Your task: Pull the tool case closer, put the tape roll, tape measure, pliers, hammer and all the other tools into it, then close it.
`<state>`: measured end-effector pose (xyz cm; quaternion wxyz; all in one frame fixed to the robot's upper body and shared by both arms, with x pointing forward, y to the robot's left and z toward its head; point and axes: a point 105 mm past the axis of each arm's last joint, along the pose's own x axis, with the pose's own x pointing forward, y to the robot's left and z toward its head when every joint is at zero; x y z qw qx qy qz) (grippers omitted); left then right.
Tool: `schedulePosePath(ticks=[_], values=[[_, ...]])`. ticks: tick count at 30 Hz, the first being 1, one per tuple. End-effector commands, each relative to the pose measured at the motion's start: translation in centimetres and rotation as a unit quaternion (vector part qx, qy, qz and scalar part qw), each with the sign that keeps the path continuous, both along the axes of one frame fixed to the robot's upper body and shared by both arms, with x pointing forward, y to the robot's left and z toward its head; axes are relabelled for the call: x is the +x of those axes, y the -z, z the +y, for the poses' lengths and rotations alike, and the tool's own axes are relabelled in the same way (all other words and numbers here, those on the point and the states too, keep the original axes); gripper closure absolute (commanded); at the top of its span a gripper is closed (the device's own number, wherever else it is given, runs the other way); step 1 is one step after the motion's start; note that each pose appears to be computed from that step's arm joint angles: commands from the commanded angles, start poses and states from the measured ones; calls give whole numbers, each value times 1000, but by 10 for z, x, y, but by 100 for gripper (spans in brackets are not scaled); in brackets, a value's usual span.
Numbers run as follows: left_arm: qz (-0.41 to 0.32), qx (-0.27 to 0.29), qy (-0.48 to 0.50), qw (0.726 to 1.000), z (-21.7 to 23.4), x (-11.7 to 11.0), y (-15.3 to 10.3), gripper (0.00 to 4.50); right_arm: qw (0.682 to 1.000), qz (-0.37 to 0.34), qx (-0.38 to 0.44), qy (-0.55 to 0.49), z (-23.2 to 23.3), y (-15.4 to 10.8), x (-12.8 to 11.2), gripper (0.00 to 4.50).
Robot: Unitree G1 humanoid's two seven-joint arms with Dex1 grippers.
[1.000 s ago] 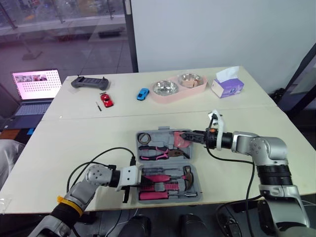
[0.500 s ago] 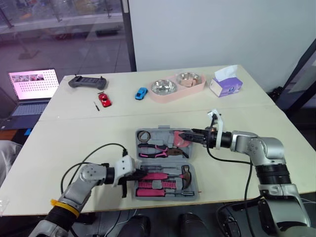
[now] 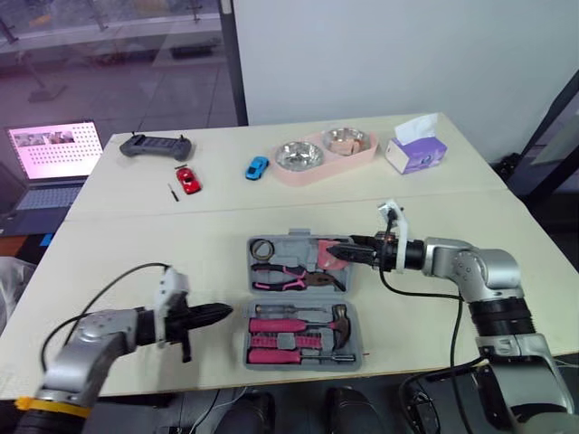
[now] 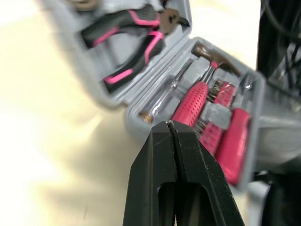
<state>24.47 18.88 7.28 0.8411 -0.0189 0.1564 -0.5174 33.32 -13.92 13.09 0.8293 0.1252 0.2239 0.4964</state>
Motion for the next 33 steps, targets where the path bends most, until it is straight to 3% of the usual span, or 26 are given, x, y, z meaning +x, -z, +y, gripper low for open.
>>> schedulePosePath(ticks=[1,7,10,13,19,27,33], values=[[-11,2,-1,1000,9,2,-9,450,997,-33,15,-75,14,-20,-25,14],[-21,1,-9,1000,10,7,-17,450,972,-56,-36,-226,10,-32,-111,14],[-23,-11,0,1000,8,4,-24,450,966,-77,-25,-245,3,-50,-133,14],[-20,-8,19,1000,7,-1,-25,450,968,-116,-18,-222,-9,-76,-133,14],[-22,-6,55,998,5,-12,-33,450,971,-183,-68,-134,-34,-89,-113,14],[-77,37,36,996,19,-12,-60,450,951,-223,-199,-77,-83,-51,-111,14],[-93,77,-14,993,37,-14,-66,450,951,-222,-207,-51,-105,-46,-113,14]])
